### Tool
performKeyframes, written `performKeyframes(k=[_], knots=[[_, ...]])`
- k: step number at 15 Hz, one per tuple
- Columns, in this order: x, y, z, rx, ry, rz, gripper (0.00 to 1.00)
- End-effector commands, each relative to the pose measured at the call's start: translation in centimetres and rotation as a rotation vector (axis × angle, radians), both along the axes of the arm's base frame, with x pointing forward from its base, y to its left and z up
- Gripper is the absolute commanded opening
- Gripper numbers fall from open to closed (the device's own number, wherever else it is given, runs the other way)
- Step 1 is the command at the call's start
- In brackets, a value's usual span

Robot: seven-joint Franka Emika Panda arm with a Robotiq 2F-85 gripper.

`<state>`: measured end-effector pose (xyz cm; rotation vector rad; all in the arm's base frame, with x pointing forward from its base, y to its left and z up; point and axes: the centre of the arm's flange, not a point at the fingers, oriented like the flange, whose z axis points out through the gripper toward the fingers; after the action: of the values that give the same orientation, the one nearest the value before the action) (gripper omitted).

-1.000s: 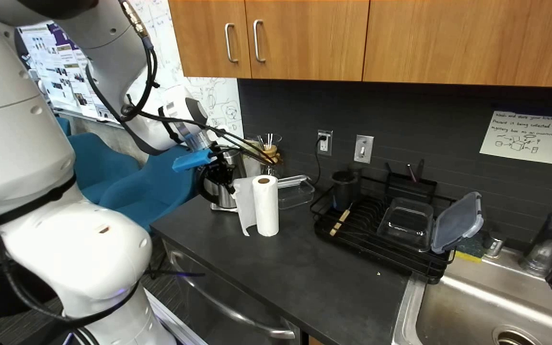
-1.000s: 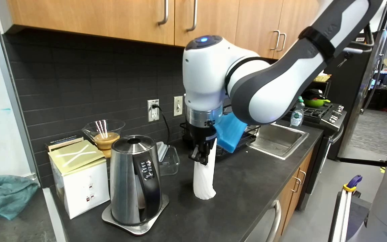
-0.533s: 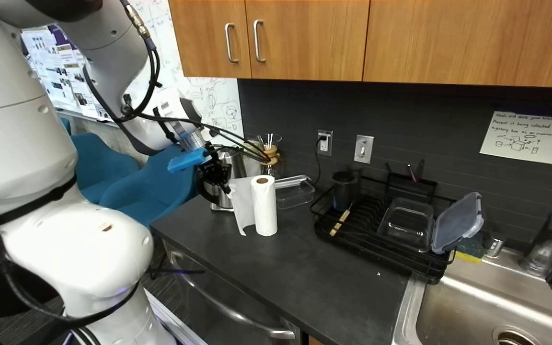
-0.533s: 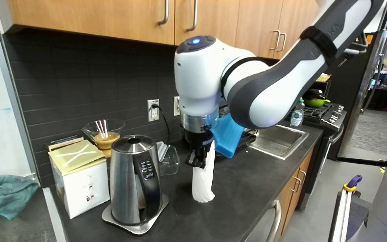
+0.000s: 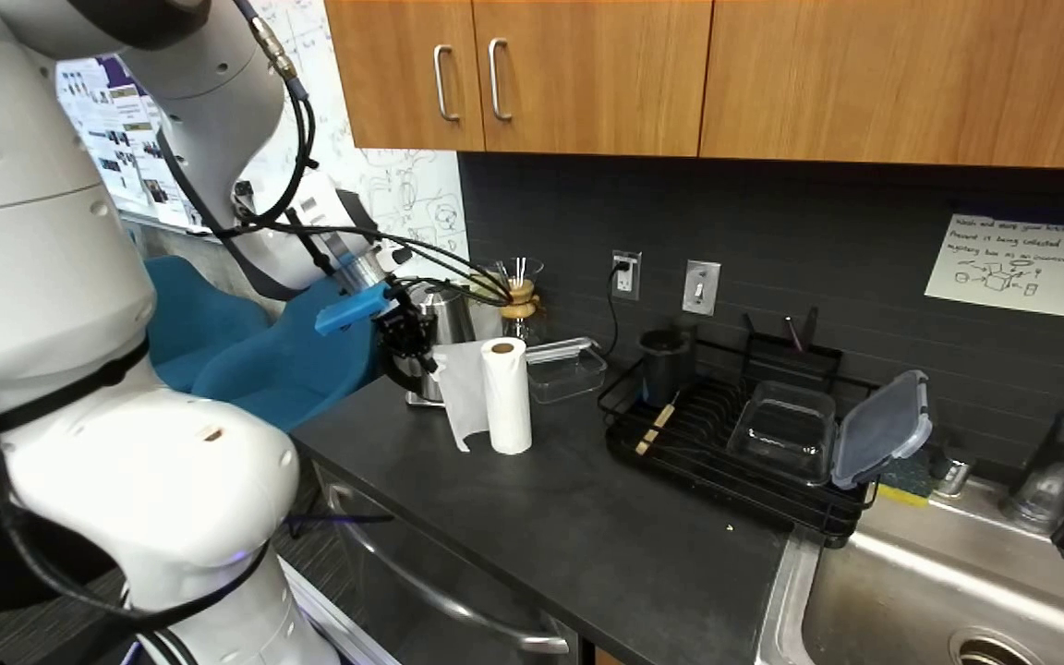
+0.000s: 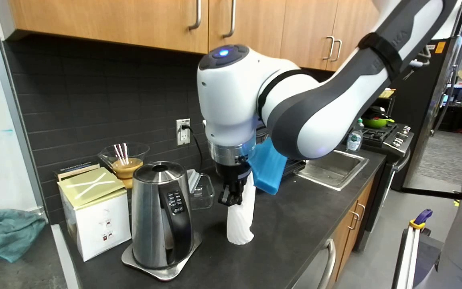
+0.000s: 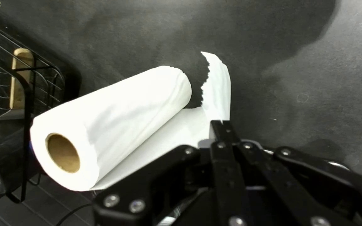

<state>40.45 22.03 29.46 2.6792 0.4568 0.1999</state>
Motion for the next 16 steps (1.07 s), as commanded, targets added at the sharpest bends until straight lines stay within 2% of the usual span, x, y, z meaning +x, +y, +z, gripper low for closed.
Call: performKeyframes(k=[1, 5, 11, 16], knots=[[0.1, 1.8, -0.2, -0.052, -0.013, 0.022, 0.00], [0.0, 3.1, 0.4, -0.063, -0.009, 0.049, 0.00], [0.2, 3.9, 1.9, -0.002, 0.011, 0.084, 0.00], [0.3, 3.9, 2.1, 0.018, 0.035, 0.100, 0.00]])
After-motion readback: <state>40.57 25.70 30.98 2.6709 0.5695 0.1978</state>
